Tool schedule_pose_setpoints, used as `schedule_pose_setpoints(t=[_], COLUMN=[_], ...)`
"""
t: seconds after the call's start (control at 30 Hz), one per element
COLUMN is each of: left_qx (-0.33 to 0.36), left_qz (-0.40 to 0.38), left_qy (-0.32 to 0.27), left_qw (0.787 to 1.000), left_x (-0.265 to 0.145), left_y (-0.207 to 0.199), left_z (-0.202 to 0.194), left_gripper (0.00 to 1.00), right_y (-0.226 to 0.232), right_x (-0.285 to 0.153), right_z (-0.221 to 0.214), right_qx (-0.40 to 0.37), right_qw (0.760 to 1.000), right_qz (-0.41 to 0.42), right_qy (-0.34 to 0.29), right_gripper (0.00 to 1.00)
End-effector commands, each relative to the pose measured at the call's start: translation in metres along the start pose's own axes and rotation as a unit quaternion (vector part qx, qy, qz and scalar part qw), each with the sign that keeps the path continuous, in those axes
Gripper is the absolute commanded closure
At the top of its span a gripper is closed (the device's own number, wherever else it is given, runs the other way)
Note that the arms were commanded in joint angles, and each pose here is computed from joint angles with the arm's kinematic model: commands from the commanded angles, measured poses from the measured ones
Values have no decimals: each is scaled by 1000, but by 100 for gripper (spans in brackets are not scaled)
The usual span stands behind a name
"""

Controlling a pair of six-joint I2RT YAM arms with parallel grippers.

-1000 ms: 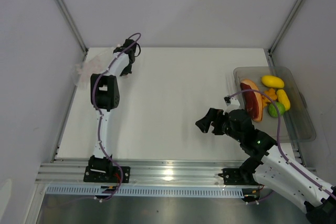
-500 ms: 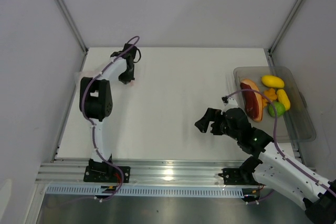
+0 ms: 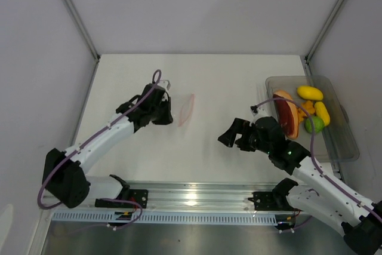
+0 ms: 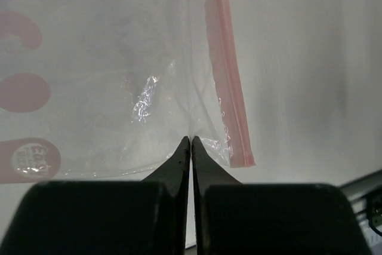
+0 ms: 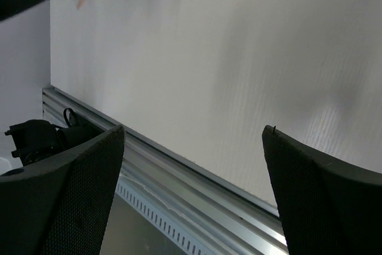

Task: Place the food in the zip-top bag and seal the zipper
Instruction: Open the zipper of the food storage bag.

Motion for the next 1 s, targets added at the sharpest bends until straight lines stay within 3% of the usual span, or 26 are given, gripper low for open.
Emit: schedule_pose_setpoints(t=[0.0, 0.23, 0.4, 0.97], left_qx=[-31, 4, 5, 11], left_qz=[-89, -193, -221, -286], left_qy=[1, 27, 48, 51], left_qw=[996, 981, 974, 957], left_x=[-19, -48, -53, -89], left_y=[-21, -47, -47, -51], left_z=[-30, -89, -118, -134], left_gripper=[99, 99, 99, 100], right_y=[7, -6, -7, 4], right_x=[2, 19, 34, 68], right_z=[0, -24, -42, -45], right_qx=[44, 118, 152, 177], right_qw=[999, 992, 985, 978], right_qz=[27, 42, 77, 104], right_qy=[2, 19, 39, 37], right_gripper=[4, 7, 11, 16])
Point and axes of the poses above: each gripper's point midway between its finger pads, its own x axis out along the fingers, its own y axis along the line the jaws close on, z = x × y, the point moved 6 cm from there along -x, back along the fingers, and after that the axes turned 11 degrees about -x, right-handed, at the moved point
